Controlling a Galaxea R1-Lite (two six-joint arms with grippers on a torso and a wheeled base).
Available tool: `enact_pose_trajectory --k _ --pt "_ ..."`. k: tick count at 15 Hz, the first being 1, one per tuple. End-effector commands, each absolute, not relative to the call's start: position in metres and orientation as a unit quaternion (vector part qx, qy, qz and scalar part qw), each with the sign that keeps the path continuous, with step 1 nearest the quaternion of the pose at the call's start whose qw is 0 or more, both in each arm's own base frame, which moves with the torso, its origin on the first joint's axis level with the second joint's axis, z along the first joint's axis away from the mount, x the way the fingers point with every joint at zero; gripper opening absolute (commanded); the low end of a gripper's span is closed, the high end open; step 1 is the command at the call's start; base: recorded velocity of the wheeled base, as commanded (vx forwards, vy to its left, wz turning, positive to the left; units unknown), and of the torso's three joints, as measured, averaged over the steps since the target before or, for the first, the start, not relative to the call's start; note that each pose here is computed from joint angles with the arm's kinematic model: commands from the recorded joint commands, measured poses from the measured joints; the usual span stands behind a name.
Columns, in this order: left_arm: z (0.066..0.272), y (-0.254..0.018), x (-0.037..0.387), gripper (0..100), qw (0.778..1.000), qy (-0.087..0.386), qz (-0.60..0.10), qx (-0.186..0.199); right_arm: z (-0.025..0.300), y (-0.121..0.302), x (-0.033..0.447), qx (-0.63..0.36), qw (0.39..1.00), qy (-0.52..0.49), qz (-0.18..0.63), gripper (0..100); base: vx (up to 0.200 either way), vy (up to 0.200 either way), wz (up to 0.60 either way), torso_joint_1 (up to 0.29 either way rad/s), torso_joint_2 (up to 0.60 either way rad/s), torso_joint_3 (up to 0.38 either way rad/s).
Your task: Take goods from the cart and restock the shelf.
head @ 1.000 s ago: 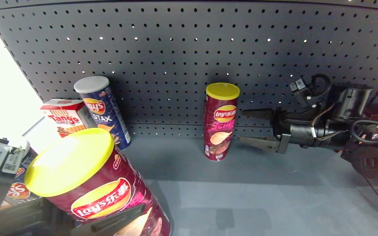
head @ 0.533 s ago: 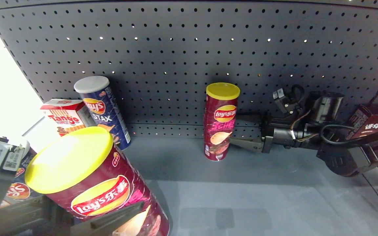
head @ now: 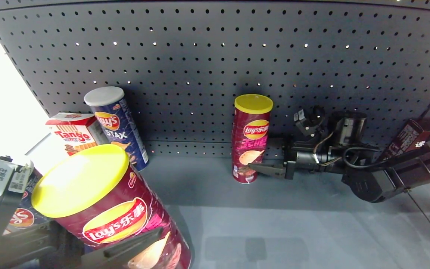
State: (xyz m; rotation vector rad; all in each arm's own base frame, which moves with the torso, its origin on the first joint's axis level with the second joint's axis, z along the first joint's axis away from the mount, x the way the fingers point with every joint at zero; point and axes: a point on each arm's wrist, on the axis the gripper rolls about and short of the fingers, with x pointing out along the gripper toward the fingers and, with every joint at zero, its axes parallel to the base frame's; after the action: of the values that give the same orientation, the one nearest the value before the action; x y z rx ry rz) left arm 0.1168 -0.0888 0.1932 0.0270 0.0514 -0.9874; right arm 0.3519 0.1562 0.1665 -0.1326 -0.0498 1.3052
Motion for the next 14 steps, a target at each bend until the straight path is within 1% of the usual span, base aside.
enact_pose_trajectory --k 1,7,8,12,14 --pt "0.193 -0.089 0.117 0 0.881 0.025 -0.473 0.013 0.162 0.163 0.354 -0.06 0.787 -0.02 0.613 100 0.0 0.0 0.0 0.0 0.0 0.0" --pt "0.192 -0.088 0.117 0 0.881 0.026 -0.472 0.013 0.156 0.178 0.362 -0.062 0.781 -0.023 0.621 100 0.0 0.0 0.0 0.0 0.0 0.0" --pt "0.192 -0.088 0.117 0 0.881 0.026 -0.472 0.013 0.155 0.178 0.362 -0.062 0.78 -0.024 0.622 0 0.0 0.0 0.0 0.0 0.0 0.0" --pt "0.193 -0.088 0.117 0 0.882 0.024 -0.471 0.013 0.151 0.183 0.356 -0.065 0.777 -0.027 0.626 0 0.0 0.0 0.0 0.0 0.0 0.0" --pt "0.193 -0.088 0.117 0 0.882 0.024 -0.471 0.013 0.157 0.181 0.344 -0.066 0.776 -0.029 0.626 0 0.0 0.0 0.0 0.0 0.0 0.0"
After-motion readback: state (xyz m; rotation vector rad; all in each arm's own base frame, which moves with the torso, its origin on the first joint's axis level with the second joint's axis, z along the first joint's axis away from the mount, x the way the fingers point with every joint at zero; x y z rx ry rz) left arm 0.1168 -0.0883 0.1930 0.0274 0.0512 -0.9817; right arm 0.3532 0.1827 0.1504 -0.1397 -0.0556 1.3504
